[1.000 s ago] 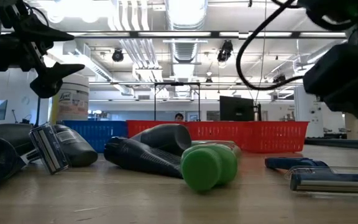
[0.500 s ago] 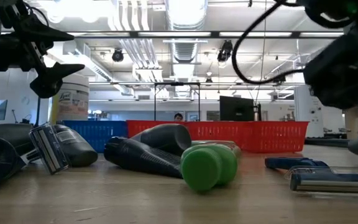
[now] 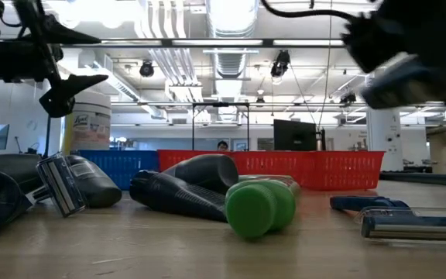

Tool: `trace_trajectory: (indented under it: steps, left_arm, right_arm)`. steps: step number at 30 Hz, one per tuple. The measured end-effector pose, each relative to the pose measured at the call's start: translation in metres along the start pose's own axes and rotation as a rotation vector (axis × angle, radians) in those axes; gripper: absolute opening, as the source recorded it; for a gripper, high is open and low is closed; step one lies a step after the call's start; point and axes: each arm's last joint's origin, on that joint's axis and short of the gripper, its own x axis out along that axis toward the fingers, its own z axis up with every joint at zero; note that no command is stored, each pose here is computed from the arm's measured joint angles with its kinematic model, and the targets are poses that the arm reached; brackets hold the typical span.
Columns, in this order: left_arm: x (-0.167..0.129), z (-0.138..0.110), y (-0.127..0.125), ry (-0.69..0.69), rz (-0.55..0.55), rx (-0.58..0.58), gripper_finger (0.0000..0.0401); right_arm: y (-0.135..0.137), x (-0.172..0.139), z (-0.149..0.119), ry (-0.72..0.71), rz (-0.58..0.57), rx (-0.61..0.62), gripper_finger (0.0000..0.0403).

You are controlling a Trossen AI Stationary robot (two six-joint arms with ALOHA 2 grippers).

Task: Pick & Place Travel size toiletries
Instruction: Put the deodorant into the blue bin

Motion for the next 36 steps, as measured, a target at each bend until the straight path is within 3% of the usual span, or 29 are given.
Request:
trace_trajectory:
  steps: [3,7,10,14,17,22,26,29,33,36]
  left_arm:
    - [0.000,0.006,0.001,-0.147,0.088,-0.081,0.0300]
    - [-0.003,0.014,0.003,-0.390,0.168,-0.440,0.0300]
    - [-0.003,0.014,0.004,-0.427,0.147,-0.628,0.0300]
    - [-0.003,0.012,0.006,-0.429,0.178,-0.620,0.0300]
    - [-0.003,0.014,0.003,-0.412,0.129,-0.649,0.0300]
    - [0.003,0.022,-0.019,-0.108,-0.007,-0.391,0.0300]
    - [0.015,0.027,-0.034,0.114,0.031,-0.052,0.0300]
    - [0.029,0.032,-0.047,0.234,0.043,0.238,0.0300]
    - [0.051,0.038,-0.064,0.352,-0.018,0.531,0.0300]
    - [0.066,0.040,-0.077,0.405,-0.095,0.677,0.0300]
  right_arm:
    - [0.007,-0.012,0.017,-0.012,0.050,-0.063,0.0201]
    - [0.015,-0.022,0.043,0.000,0.105,-0.142,0.0201]
    - [0.021,-0.028,0.061,-0.009,0.136,-0.204,0.0201]
    - [0.029,-0.032,0.087,-0.039,0.153,-0.255,0.0206]
    - [0.041,-0.034,0.101,-0.046,0.183,-0.321,0.0207]
    - [0.065,-0.035,0.120,0.011,0.269,-0.433,0.0206]
    - [0.077,-0.033,0.136,0.061,0.288,-0.482,0.0206]
    - [0.084,-0.026,0.147,0.108,0.294,-0.505,0.0206]
    - [0.094,-0.029,0.155,0.126,0.296,-0.544,0.0207]
    - [0.100,-0.038,0.159,0.101,0.313,-0.571,0.0208]
